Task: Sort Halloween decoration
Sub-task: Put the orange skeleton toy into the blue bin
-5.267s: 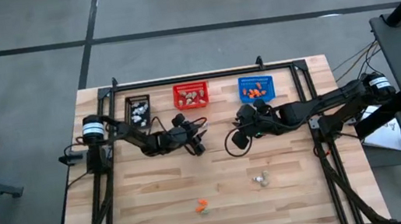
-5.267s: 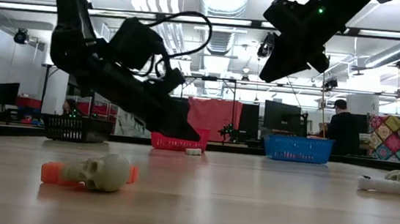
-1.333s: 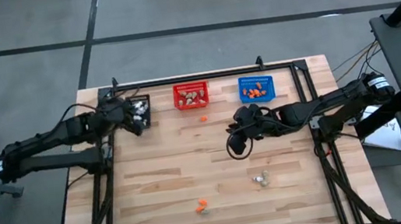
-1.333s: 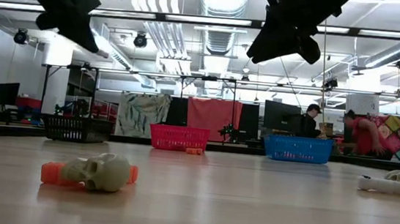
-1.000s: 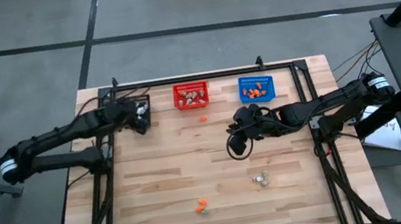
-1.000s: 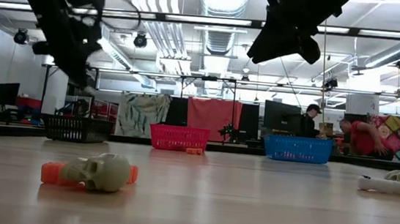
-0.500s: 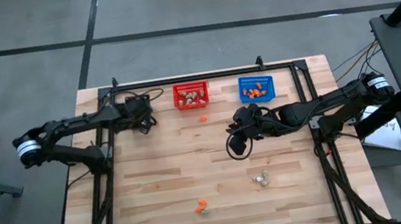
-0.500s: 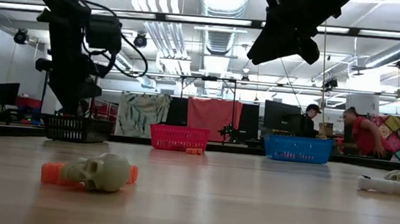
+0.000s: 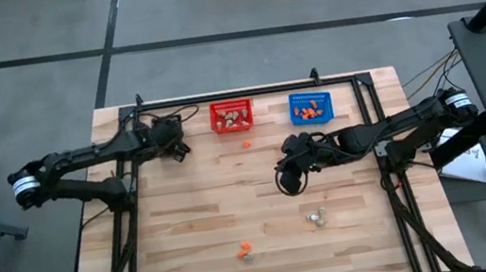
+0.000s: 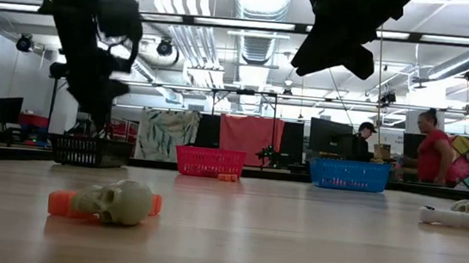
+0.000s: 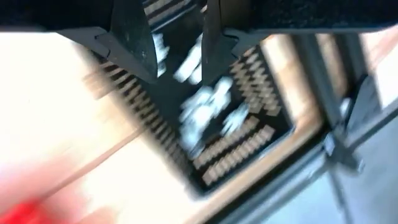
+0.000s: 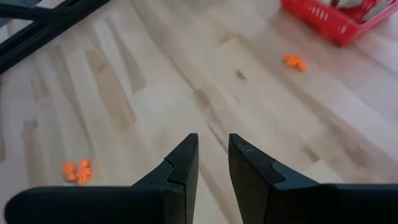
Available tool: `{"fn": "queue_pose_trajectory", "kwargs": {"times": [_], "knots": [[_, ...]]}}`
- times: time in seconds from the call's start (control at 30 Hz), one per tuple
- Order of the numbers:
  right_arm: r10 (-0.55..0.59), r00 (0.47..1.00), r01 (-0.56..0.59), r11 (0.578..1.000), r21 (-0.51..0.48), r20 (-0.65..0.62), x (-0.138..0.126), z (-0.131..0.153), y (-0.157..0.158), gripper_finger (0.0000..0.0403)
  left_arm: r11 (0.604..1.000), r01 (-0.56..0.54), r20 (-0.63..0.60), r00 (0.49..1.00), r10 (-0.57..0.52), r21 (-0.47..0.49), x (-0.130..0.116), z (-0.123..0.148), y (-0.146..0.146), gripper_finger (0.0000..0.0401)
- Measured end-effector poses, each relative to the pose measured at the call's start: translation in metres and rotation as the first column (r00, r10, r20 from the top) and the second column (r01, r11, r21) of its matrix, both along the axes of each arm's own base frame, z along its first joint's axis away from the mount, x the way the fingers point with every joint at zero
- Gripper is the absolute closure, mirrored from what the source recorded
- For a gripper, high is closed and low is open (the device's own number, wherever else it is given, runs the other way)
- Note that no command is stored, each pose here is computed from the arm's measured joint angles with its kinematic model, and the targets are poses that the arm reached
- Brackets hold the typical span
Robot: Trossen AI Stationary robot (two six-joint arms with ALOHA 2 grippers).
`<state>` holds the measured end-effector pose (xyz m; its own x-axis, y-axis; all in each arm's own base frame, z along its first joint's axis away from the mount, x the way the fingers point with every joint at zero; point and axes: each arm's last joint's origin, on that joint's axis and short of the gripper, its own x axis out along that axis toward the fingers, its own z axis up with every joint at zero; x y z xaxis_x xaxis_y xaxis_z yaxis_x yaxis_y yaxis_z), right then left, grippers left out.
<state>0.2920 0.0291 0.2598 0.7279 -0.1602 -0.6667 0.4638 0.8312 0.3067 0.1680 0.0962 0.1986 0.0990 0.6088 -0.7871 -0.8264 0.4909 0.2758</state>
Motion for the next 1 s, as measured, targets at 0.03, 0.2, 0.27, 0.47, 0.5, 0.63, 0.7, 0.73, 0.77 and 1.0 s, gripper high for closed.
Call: {"fn": "queue_pose_trajectory", "kwargs": {"times": [0.03, 0.2, 0.27, 0.47, 0.5, 0.63, 0.7, 0.73, 0.77, 1.0], "knots": [[0.005, 1.0, -0.005, 1.0, 0.012, -0.001, 0.0, 0.0, 0.0, 0.0326, 1.0, 0.027, 0.037, 0.999, -0.027, 0.014, 0.002, 0.004, -0.003, 0.0294], [-0.005, 1.0, 0.006, 0.999, 0.043, -0.002, 0.0, -0.001, 0.001, 0.0326, 0.975, 0.19, 0.221, 0.952, -0.211, 0.11, 0.017, 0.025, -0.02, 0.0294], [-0.006, 1.0, 0.007, 0.999, 0.041, -0.02, -0.001, -0.002, 0.001, 0.0326, 0.951, 0.265, 0.256, 0.92, -0.298, 0.157, 0.025, 0.03, -0.028, 0.0294], [-0.008, 0.991, 0.012, 1.0, 0.028, -0.133, -0.01, -0.009, 0.0, 0.0326, 0.835, 0.487, 0.311, 0.777, -0.548, 0.254, 0.047, 0.039, -0.05, 0.0294], [-0.009, 0.988, 0.013, 1.0, 0.025, -0.156, -0.012, -0.01, -0.001, 0.0326, 0.817, 0.511, 0.322, 0.752, -0.575, 0.267, 0.051, 0.039, -0.054, 0.0294], [-0.013, 0.972, 0.016, 1.0, 0.012, -0.236, -0.02, -0.013, -0.002, 0.0326, 0.764, 0.566, 0.34, 0.685, -0.645, 0.31, 0.066, 0.037, -0.063, 0.0294], [-0.011, 0.962, 0.011, 1.0, 0.0, -0.271, -0.024, -0.014, -0.002, 0.0326, 0.752, 0.574, 0.343, 0.669, -0.659, 0.324, 0.075, 0.033, -0.065, 0.0294], [-0.007, 0.959, 0.005, 1.0, -0.008, -0.283, -0.025, -0.014, -0.003, 0.0326, 0.748, 0.576, 0.345, 0.664, -0.664, 0.331, 0.079, 0.03, -0.066, 0.0294], [0.002, 0.956, -0.008, 1.0, -0.019, -0.294, -0.025, -0.015, -0.003, 0.0326, 0.742, 0.582, 0.343, 0.658, -0.67, 0.332, 0.083, 0.026, -0.066, 0.0294], [0.055, 0.933, -0.082, 0.995, -0.063, -0.357, -0.03, -0.017, -0.003, 0.0326, 0.7, 0.631, 0.315, 0.625, -0.714, 0.335, 0.113, -0.006, -0.065, 0.0294]]}}
